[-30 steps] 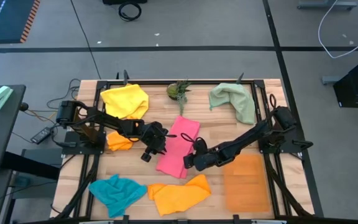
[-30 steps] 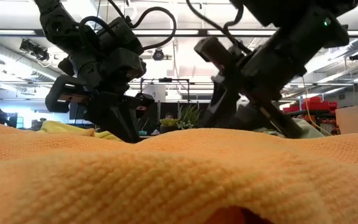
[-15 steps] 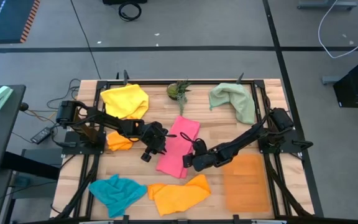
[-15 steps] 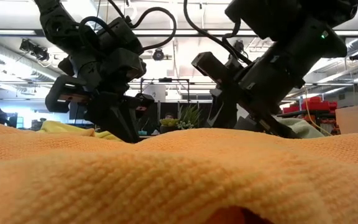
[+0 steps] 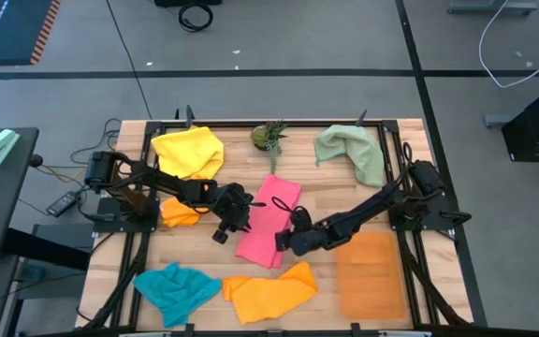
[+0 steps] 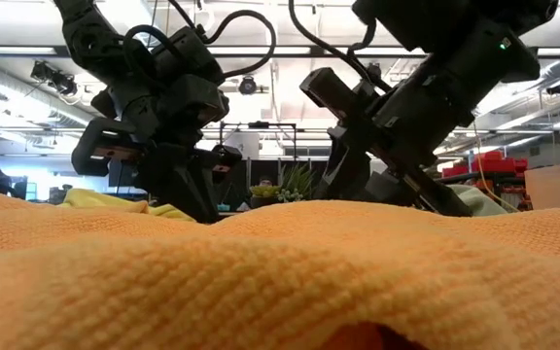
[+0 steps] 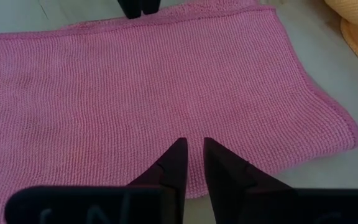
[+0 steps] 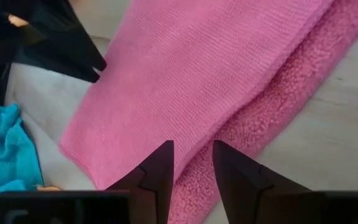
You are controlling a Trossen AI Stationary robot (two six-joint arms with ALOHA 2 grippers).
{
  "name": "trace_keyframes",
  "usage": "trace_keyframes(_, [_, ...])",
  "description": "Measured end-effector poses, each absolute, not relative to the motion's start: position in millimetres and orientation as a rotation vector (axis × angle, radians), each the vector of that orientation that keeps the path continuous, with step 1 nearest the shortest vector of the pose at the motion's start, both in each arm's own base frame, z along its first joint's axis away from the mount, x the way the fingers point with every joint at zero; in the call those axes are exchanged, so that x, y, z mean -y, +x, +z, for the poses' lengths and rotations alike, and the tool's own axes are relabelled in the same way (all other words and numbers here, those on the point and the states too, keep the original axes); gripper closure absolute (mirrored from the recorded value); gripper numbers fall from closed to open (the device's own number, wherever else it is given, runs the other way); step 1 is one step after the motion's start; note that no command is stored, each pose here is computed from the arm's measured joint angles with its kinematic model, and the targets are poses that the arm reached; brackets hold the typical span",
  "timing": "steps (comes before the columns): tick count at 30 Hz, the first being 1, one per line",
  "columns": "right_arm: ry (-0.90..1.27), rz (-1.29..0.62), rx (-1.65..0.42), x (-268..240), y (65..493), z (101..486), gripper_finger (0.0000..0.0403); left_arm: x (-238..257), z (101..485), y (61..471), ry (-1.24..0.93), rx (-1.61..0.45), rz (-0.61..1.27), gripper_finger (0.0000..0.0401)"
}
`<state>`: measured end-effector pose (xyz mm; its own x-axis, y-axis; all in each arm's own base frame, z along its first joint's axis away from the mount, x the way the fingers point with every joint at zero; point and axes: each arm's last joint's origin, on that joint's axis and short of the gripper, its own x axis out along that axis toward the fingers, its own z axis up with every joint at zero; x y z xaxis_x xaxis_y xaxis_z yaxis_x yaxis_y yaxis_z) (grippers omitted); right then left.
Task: Fold microfiber towels
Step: Fold the pink microfiber towel
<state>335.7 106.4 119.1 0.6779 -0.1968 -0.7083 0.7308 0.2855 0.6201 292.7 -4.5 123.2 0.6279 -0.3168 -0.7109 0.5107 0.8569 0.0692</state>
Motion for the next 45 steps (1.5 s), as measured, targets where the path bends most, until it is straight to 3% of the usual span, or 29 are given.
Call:
trace_keyframes(13, [1.106,-0.686,-0.582,-96,341,110,0.0287,5,123,292,0.276,-0.759,-0.483,0.0347])
trace_keyframes(26, [1.051,-0.68,-0.588,-94,341,110,0.0396,5,123,292,0.276,-0.76,-0.483,0.0348])
trace_keyframes(45, [1.037,-0.638,-0.627,-92,329,143,0.0401,5,123,292,0.276,-0.761,-0.483,0.0353])
